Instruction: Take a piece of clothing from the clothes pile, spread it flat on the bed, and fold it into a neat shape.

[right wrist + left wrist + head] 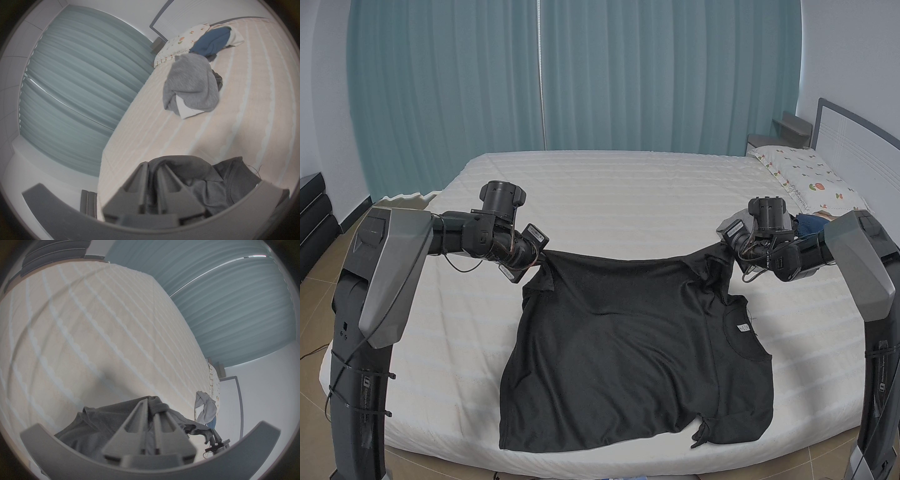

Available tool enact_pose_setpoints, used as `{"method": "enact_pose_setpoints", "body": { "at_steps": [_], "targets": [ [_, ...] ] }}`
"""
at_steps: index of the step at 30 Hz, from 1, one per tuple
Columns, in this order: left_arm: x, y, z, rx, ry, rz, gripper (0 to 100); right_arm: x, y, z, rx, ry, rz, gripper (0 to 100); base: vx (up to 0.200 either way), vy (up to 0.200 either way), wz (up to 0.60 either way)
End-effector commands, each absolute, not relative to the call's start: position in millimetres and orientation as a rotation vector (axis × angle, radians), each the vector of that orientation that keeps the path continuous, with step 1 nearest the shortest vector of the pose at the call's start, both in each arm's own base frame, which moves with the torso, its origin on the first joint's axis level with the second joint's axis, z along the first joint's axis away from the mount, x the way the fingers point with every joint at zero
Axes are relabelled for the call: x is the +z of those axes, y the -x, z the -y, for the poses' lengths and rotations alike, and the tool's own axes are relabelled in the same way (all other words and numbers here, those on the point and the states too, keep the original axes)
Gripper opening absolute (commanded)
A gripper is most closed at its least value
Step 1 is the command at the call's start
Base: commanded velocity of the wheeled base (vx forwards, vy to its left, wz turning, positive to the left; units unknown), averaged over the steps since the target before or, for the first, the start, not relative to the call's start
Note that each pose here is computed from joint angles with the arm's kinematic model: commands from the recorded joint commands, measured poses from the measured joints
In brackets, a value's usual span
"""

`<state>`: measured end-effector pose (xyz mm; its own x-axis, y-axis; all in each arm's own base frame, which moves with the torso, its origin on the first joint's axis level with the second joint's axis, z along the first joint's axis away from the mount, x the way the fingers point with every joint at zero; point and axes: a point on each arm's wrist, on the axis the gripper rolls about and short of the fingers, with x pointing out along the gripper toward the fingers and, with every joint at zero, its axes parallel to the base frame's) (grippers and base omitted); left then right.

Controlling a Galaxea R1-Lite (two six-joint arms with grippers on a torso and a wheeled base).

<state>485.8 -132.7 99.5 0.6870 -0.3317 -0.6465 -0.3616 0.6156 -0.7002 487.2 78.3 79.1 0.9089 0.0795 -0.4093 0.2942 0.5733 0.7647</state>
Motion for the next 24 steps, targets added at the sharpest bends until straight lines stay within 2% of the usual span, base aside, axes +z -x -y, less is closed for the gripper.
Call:
{"method": "enact_pose_setpoints", "body": {
  "at_steps": [1,4,8,14,24],
  "targets": [
    [74.4,-492.7,133.2,0.050,0.932,-0.883,100,48.4,-491.7,-79.2,-0.157,-0.944,-0.486,100,0.000,0.000,0.00],
    [70.6,-495.2,126.5,0.068,0.938,-0.880,100,46.6,-491.8,-72.3,-0.174,-0.942,-0.489,100,0.000,0.000,0.00],
    [73.4,-500.6,108.7,0.130,0.940,-0.816,100,62.1,-491.8,-47.5,-0.210,-0.945,-0.437,100,0.000,0.000,0.00],
    [76.1,-507.1,88.0,0.191,0.951,-0.738,100,64.0,-490.6,-14.1,-0.287,-0.927,-0.380,100,0.000,0.000,0.00],
    [49.1,-507.2,100.3,0.176,0.891,-0.811,100,47.4,-442.4,-11.0,-0.278,-1.049,-0.584,100,0.000,0.000,0.00]
  ]
}}
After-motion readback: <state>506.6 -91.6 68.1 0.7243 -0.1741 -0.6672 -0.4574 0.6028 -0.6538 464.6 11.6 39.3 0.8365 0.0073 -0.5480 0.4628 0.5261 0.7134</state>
